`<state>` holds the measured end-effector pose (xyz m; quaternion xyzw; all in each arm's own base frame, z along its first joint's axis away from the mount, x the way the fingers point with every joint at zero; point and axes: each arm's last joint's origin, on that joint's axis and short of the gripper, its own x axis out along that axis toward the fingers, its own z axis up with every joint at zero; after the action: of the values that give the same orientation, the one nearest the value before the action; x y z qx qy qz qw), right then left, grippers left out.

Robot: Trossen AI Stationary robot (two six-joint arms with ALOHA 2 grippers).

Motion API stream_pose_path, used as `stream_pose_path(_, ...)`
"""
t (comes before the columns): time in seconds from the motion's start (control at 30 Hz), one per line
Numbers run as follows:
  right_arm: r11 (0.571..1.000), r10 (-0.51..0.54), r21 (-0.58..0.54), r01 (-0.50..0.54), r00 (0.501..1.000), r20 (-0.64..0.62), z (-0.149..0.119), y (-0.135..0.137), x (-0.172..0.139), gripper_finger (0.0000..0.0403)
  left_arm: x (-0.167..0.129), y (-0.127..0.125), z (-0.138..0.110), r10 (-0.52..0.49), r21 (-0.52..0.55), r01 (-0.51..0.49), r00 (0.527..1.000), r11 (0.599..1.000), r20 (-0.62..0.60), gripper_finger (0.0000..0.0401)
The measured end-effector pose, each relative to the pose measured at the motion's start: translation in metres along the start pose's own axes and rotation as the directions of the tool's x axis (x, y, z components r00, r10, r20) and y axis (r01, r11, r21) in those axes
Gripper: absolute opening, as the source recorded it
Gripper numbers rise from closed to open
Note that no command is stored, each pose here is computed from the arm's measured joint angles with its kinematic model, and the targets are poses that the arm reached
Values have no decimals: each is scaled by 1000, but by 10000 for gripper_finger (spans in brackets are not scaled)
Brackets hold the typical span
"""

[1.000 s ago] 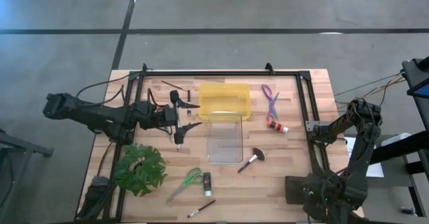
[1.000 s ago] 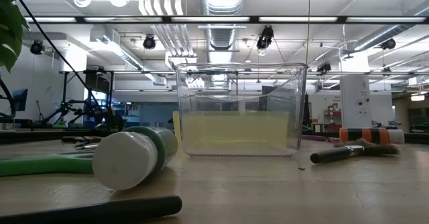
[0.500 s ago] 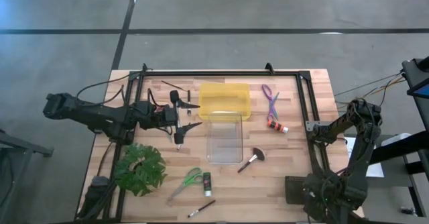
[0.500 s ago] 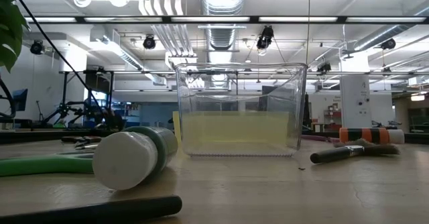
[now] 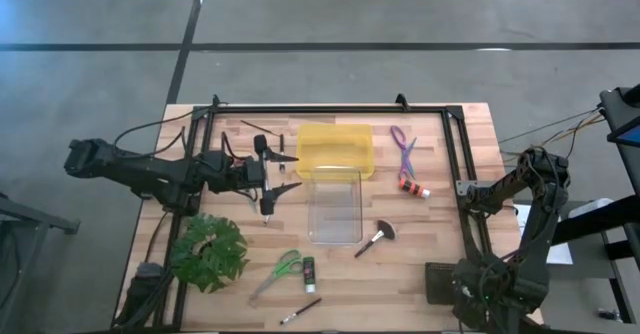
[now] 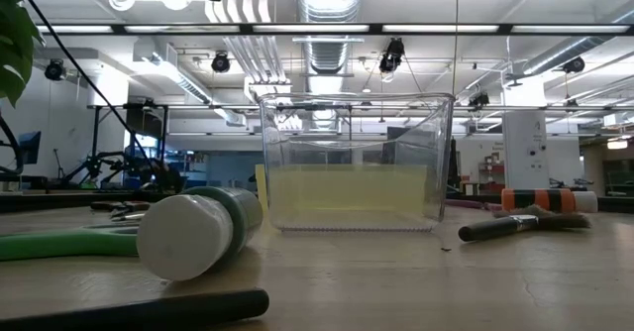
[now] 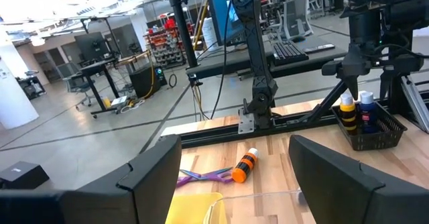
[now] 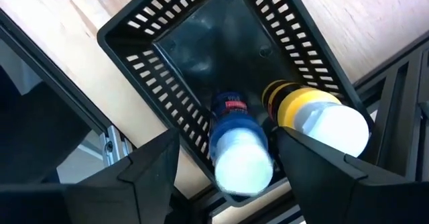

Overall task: Pick & Place Paint Supplies
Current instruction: Put the orange paint bottle into the black bin

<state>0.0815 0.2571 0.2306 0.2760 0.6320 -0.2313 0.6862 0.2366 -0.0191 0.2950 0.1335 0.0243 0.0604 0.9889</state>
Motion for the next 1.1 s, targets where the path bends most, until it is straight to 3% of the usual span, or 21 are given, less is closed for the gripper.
stream_pose_path(0.33, 996, 89, 3, -90, 991, 98, 9, -8, -17, 252, 0, 0, -1, -1, 2, 1, 1000, 1000, -7, 286)
stream_pose_path(0.47, 991, 131, -29, -127, 970, 205, 16, -13, -25, 253, 0, 0, -1, -2, 3, 2, 1000, 1000, -8, 286)
stream_pose_path(0.57, 986, 157, -106, -128, 927, 341, 26, -16, -30, 253, 0, 0, -1, -3, 6, 3, 1000, 1000, -11, 286)
stream_pose_path(0.67, 984, 119, -173, -44, 883, 454, 40, -19, -32, 253, 0, 0, -1, -3, 7, 3, 1000, 1000, -14, 286)
stream_pose_path(0.83, 964, -38, -210, 165, 862, 505, 71, -21, -24, 253, 0, 0, -1, -3, 7, 3, 1000, 1000, -15, 286)
stream_pose_path(1.1, 915, -235, -213, 343, 882, 408, 132, -35, -8, 253, 0, 0, -2, -5, 16, 6, 1000, 1000, -23, 286)
